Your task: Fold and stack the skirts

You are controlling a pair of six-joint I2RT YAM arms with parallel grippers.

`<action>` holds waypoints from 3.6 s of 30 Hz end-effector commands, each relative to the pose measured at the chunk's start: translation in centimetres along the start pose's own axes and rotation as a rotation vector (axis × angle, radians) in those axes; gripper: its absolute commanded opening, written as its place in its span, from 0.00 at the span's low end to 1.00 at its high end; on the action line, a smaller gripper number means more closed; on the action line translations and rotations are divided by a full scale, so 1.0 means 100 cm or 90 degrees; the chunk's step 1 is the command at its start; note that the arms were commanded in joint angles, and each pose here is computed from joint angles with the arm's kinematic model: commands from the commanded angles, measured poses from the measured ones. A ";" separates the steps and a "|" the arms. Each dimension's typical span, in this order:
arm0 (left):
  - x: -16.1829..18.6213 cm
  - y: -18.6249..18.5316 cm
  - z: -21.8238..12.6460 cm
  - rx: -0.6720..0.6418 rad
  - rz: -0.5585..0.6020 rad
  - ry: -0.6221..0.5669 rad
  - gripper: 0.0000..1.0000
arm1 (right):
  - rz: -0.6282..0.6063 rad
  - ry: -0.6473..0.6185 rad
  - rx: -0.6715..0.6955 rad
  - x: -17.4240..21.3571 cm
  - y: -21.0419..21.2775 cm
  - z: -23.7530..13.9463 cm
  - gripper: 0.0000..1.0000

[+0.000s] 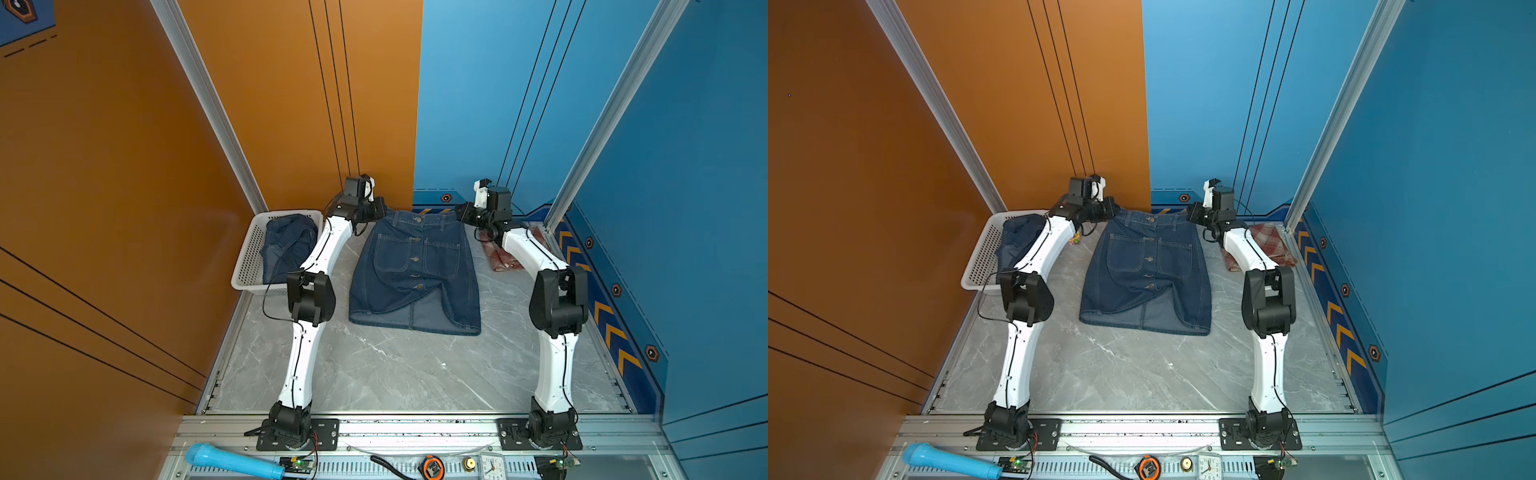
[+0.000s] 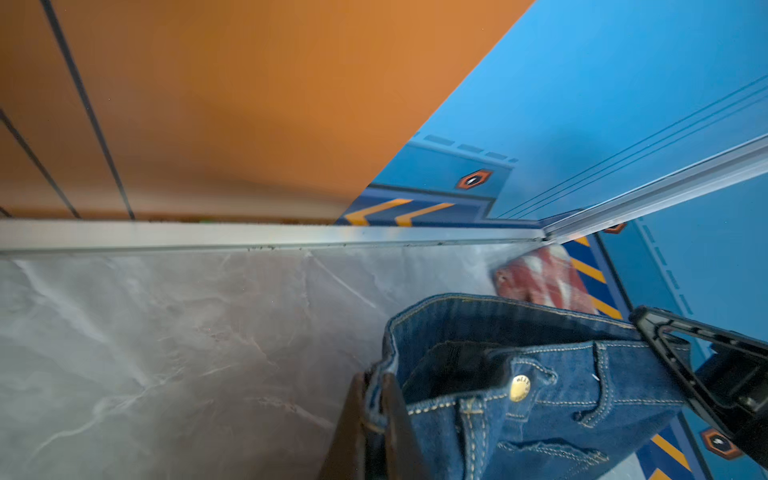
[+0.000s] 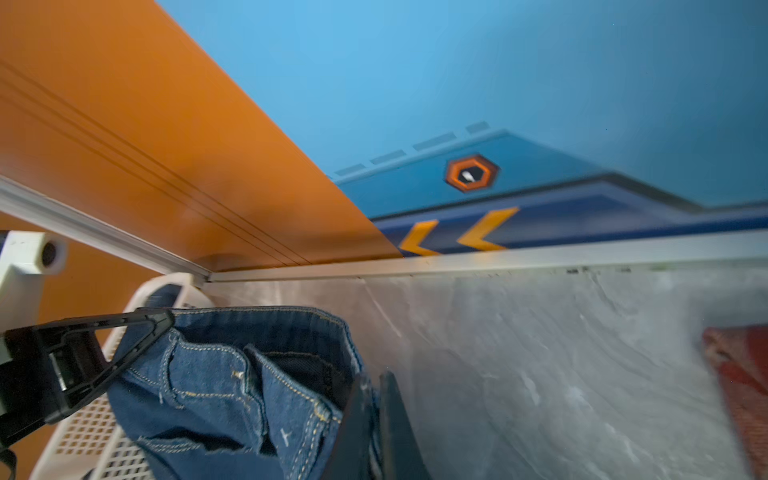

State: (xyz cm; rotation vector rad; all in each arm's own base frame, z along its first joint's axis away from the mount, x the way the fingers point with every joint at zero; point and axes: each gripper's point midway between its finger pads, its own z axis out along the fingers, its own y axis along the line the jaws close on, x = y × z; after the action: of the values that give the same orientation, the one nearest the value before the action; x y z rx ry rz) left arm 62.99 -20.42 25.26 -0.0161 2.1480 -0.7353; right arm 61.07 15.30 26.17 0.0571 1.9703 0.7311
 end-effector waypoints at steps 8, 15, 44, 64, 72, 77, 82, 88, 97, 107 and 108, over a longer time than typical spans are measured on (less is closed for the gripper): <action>-0.025 -0.097 -0.177 -0.015 0.160 -0.107 0.00 | -0.180 -0.178 0.005 -0.067 0.119 -0.172 0.00; 0.004 -0.094 -0.255 -0.056 0.182 -0.146 0.00 | -0.171 -0.231 0.046 -0.071 0.127 -0.261 0.00; 0.076 -0.146 -0.358 -0.015 0.257 -0.197 0.00 | -0.208 -0.261 0.036 -0.020 0.168 -0.420 0.00; 0.096 0.016 -0.059 -0.143 0.112 0.048 0.54 | -0.054 0.014 0.081 0.007 -0.001 -0.069 0.33; 0.089 0.047 -0.036 -0.225 0.110 0.076 0.85 | 0.037 0.142 0.220 0.074 -0.074 -0.044 0.89; 0.121 0.057 -0.047 -0.255 0.096 0.117 0.85 | 0.055 0.201 0.282 0.126 -0.092 -0.086 0.87; 0.165 0.064 -0.069 -0.294 0.076 0.163 0.85 | 0.082 0.256 0.340 0.176 -0.103 -0.134 0.85; 0.219 0.065 -0.089 -0.312 0.058 0.225 0.84 | 0.113 0.317 0.406 0.226 -0.120 -0.177 0.79; 0.270 0.074 -0.094 -0.332 0.050 0.298 0.83 | 0.158 0.394 0.429 0.283 -0.131 -0.207 0.74; 0.290 0.081 -0.075 -0.335 0.043 0.335 0.83 | 0.221 0.403 0.364 0.306 -0.130 -0.207 0.51; 0.291 0.082 -0.073 -0.336 0.042 0.337 0.83 | 0.223 0.401 0.353 0.306 -0.129 -0.205 0.46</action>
State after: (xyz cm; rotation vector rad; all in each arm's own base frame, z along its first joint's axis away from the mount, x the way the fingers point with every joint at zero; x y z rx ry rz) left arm 40.95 -17.31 4.49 -0.0188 2.7484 -0.1252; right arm 32.63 4.49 2.50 0.5699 2.7579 0.3112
